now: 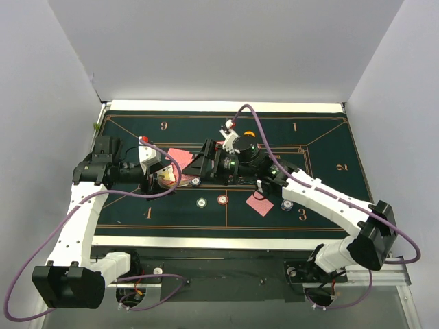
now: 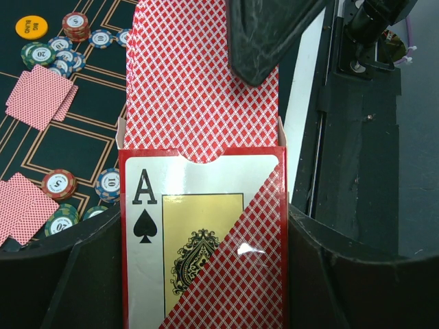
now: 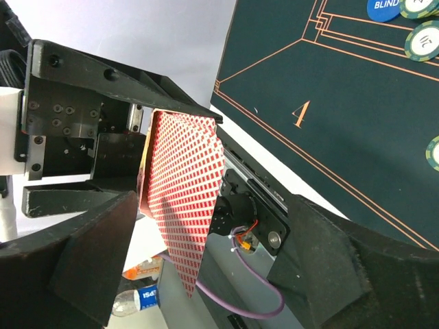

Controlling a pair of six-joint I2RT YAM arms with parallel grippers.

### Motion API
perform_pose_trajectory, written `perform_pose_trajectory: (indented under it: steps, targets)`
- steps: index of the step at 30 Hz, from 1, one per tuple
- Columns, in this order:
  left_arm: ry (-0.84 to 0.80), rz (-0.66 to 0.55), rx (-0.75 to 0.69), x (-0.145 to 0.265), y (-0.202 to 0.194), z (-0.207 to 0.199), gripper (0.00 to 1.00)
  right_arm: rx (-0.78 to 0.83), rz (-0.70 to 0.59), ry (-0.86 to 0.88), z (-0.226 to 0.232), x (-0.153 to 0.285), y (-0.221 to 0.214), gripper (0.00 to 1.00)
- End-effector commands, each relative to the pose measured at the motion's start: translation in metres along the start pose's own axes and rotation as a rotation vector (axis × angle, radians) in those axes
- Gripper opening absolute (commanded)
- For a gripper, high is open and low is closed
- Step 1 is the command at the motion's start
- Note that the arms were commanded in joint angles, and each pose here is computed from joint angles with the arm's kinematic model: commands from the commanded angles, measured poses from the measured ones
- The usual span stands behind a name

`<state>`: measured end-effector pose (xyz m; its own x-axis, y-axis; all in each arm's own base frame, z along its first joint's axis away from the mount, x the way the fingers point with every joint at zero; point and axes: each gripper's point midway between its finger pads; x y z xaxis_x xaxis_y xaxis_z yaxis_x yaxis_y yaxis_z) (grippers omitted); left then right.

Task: Distribute texas hold em gaming equipment

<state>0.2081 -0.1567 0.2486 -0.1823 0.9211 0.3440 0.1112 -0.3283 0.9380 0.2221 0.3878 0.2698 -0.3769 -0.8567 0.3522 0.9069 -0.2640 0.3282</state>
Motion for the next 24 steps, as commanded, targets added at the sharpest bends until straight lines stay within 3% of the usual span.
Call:
perform_pose_trajectory:
  steps: [1,6,9,14,24]
  targets:
    - [-0.008,-0.062,-0.065,0.003,0.02,-0.003,0.0,0.019,-0.018,0.009,0.012,-0.003,0.005,0.81]
    - [-0.007,-0.064,-0.071,0.004,0.021,-0.003,0.0,0.018,-0.031,-0.003,0.01,-0.001,0.008,0.64]
    - [-0.006,-0.065,-0.069,0.004,0.022,-0.003,0.0,0.01,-0.038,-0.008,0.009,0.002,0.011,0.48]
    - [-0.007,-0.068,-0.067,0.004,0.023,-0.002,0.0,-0.003,-0.057,-0.019,0.002,0.01,0.014,0.32]
    - [-0.01,-0.075,-0.068,0.003,0.024,-0.002,0.0,-0.007,-0.097,-0.013,0.001,0.028,0.023,0.31]
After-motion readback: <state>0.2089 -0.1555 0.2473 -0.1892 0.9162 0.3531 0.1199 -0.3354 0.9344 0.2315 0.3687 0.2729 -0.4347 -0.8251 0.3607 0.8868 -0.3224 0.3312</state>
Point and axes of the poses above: each gripper's point midway between its finger pads, its own x axis back along the fingers, its own z axis along the line the jaws close on, y = z × x, and after that the axes turned 5 degrees about -x, right-handed
